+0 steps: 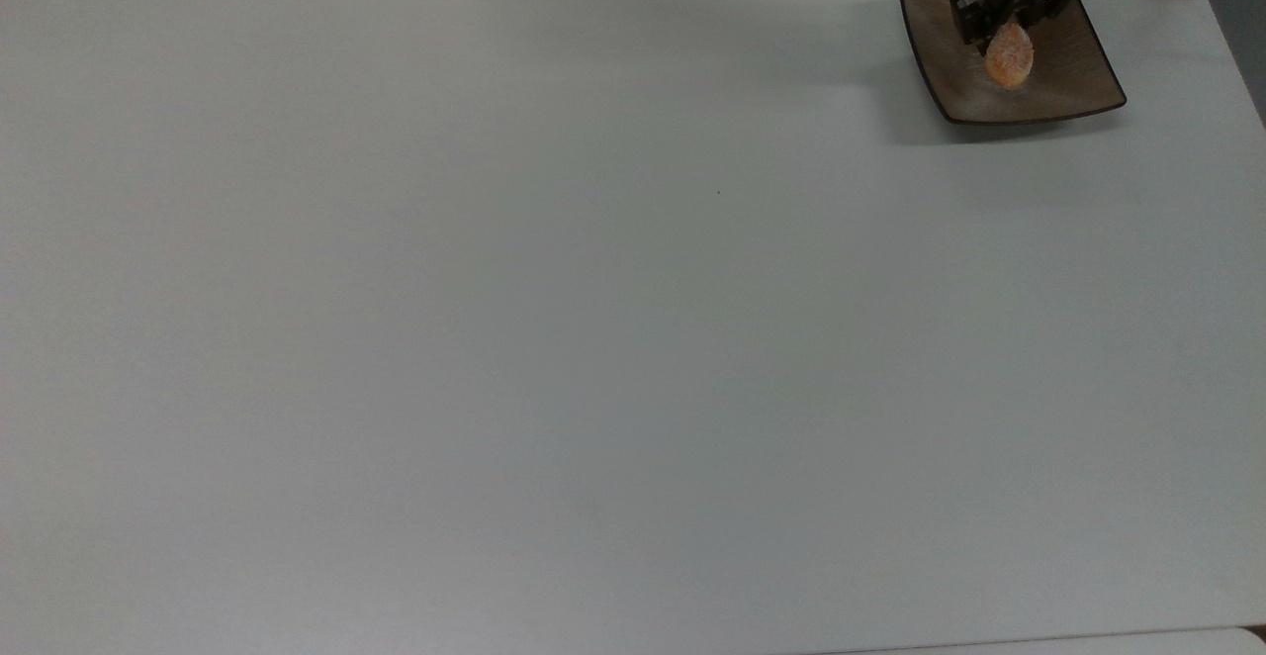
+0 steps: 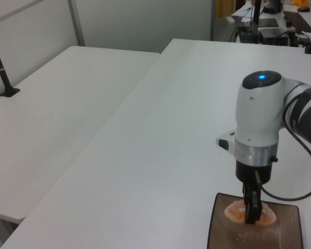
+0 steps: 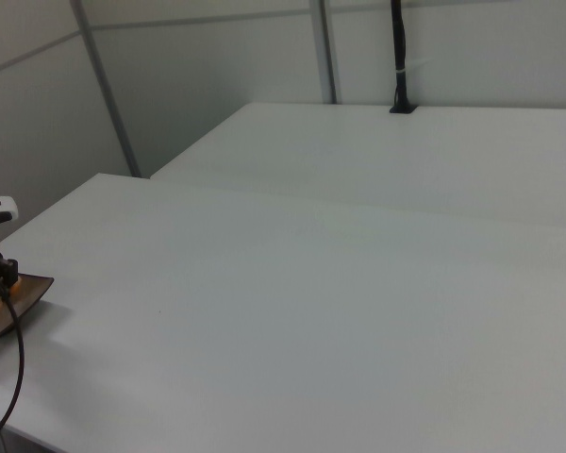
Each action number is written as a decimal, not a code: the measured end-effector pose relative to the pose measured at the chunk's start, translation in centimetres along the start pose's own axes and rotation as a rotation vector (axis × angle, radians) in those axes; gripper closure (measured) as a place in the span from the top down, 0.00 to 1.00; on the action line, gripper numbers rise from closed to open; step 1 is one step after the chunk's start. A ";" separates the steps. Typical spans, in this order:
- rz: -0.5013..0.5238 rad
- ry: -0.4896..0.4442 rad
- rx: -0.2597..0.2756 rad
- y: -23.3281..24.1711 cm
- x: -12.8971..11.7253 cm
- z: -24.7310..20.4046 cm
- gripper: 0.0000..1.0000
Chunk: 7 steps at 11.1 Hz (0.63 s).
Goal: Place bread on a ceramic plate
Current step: 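Carry the bread roll over to the dark brown square plate, then lower the bread roll onto the plate and open the gripper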
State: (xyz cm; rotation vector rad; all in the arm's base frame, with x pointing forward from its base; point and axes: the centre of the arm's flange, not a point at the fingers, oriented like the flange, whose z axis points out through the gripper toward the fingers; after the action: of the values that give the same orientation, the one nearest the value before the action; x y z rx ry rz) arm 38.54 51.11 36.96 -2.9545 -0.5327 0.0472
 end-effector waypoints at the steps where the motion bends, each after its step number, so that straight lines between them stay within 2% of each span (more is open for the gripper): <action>1: -0.001 0.002 0.005 -0.2 0.1 0.6 0.48; 3: 0.002 0.014 0.018 -0.2 0.5 1.6 0.59; 6: 0.003 0.007 0.017 -0.2 0.5 2.3 0.99; 7: 0.003 0.006 0.017 -0.2 0.5 2.3 1.00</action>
State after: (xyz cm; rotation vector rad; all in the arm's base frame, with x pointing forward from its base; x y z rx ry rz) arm 38.82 51.77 34.66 -2.9383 -0.5246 0.0428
